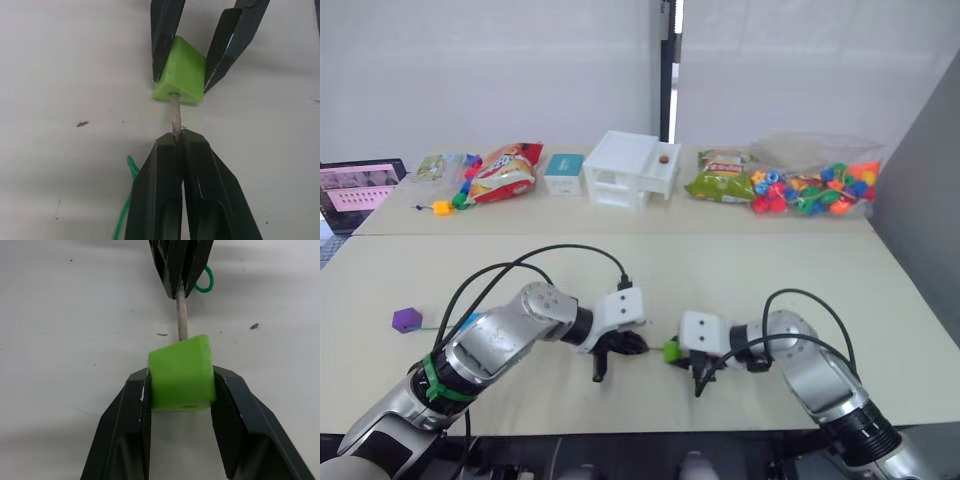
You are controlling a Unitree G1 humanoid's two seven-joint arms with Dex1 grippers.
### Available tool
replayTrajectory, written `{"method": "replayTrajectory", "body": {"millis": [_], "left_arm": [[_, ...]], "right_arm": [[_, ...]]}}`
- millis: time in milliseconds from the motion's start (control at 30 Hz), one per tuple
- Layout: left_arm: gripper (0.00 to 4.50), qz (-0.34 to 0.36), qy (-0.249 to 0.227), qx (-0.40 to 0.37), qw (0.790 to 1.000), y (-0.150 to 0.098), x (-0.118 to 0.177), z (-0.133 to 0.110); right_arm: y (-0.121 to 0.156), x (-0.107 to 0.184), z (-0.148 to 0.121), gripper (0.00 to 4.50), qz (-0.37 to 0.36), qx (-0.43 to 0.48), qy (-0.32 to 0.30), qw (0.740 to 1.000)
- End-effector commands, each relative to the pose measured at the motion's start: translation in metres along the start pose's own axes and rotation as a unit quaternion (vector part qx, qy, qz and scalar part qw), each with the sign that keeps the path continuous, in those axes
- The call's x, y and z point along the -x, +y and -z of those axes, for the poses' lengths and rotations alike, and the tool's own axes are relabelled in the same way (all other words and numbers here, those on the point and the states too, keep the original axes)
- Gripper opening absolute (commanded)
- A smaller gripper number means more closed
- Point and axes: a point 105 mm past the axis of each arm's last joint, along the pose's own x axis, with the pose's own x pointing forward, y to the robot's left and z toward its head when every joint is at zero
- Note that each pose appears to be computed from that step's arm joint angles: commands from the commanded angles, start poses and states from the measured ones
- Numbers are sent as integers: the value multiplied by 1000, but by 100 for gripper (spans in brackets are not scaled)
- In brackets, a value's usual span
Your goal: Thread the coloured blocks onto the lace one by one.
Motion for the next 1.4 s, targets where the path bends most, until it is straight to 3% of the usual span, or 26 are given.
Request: {"method": "replayTrajectory", "body": {"millis": [33,367,633,833,1067,1400], "left_arm": [[0,29,-48,-51,997,-13,-12,-29],[0,28,-80,-71,994,-9,-15,-43],[0,26,-47,-99,994,-6,-7,-32],[0,8,-48,-134,990,5,-5,-25],[0,-8,-56,-129,990,15,-1,-16],[0,4,-68,-96,993,0,3,-23]], "right_arm": [[10,-9,0,114,-21,-5,-1,1000],[13,-9,-1,114,-20,-9,-2,1000],[22,-22,2,114,-26,-3,2,1000],[20,-22,-1,114,-18,1,-3,1000],[20,-19,-6,114,-10,12,3,1000],[34,-25,-21,114,3,-32,9,999]]}}
